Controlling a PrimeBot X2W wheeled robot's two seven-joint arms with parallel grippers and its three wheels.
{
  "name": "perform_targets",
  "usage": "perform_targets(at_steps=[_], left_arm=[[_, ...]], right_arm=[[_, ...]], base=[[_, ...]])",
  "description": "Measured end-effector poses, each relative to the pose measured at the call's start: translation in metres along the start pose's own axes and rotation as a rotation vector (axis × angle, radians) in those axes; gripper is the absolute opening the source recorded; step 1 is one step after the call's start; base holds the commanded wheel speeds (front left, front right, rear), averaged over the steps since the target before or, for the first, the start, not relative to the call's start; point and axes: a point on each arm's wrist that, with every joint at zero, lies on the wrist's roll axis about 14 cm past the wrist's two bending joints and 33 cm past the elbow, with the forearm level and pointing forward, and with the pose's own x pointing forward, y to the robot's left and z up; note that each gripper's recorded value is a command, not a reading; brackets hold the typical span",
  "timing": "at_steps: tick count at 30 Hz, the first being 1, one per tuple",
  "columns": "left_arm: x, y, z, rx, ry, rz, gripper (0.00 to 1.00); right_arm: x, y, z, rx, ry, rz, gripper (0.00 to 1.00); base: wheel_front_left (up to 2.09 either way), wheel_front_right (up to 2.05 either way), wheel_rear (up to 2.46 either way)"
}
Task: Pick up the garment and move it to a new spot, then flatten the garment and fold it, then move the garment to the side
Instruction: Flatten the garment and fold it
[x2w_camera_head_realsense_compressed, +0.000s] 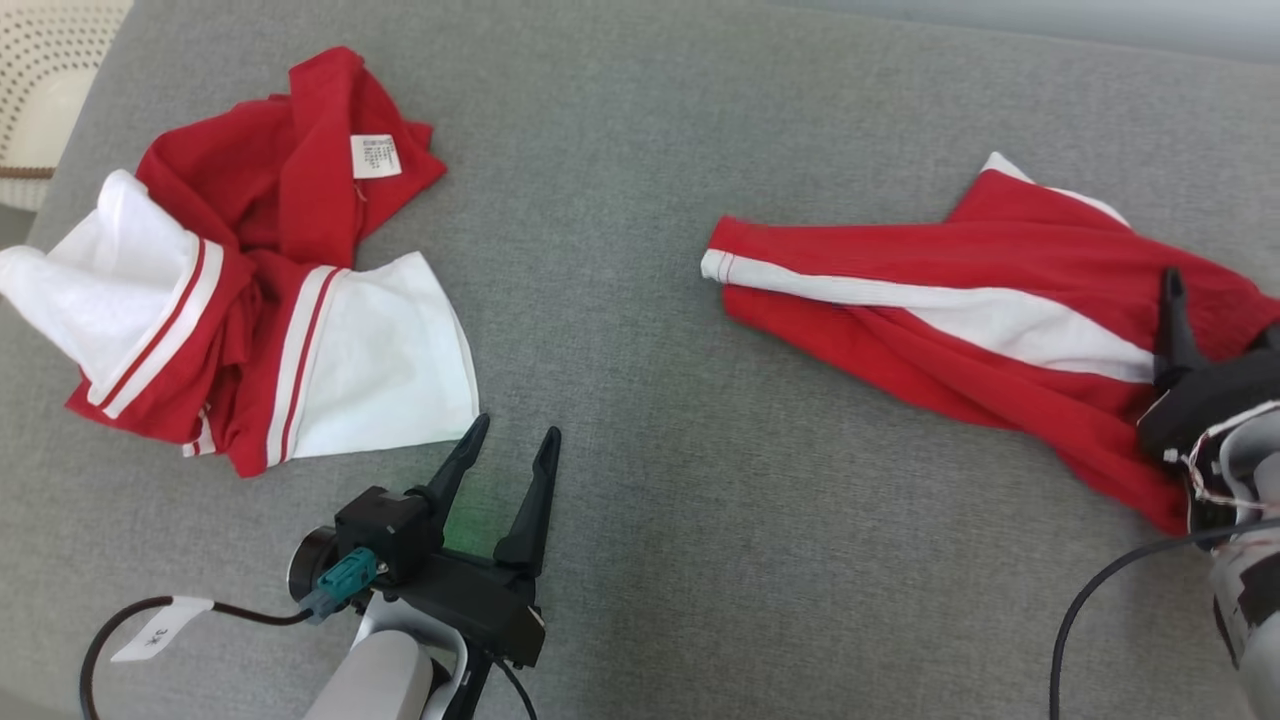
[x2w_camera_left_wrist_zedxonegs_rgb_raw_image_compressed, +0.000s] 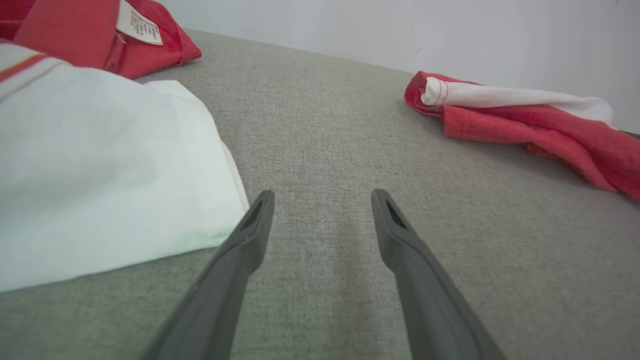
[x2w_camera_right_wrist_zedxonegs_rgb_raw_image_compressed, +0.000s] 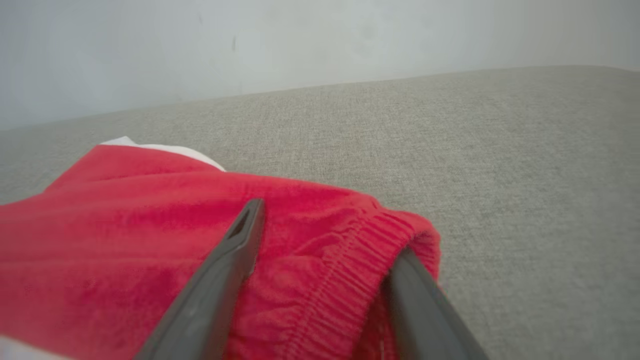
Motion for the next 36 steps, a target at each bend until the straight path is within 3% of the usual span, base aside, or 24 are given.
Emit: perform_targets(at_steps=[19, 36], left_arm=[[-0.006, -0.043, 0.022, -0.025, -0.055, -0.094, 1.0], [-0.029, -0.057, 0.04, 0.016, -0.102, -0.108, 1.0]], right_arm=[[-0.121, -0.036, -0.005, 0.059, -0.069, -0.125, 1.0], [-0.167, 0.02, 0.012, 0.052, -0.176, -0.024, 1.0]], base=[[0.0, 0.0, 0.0], [0.0, 0.0, 0.0]])
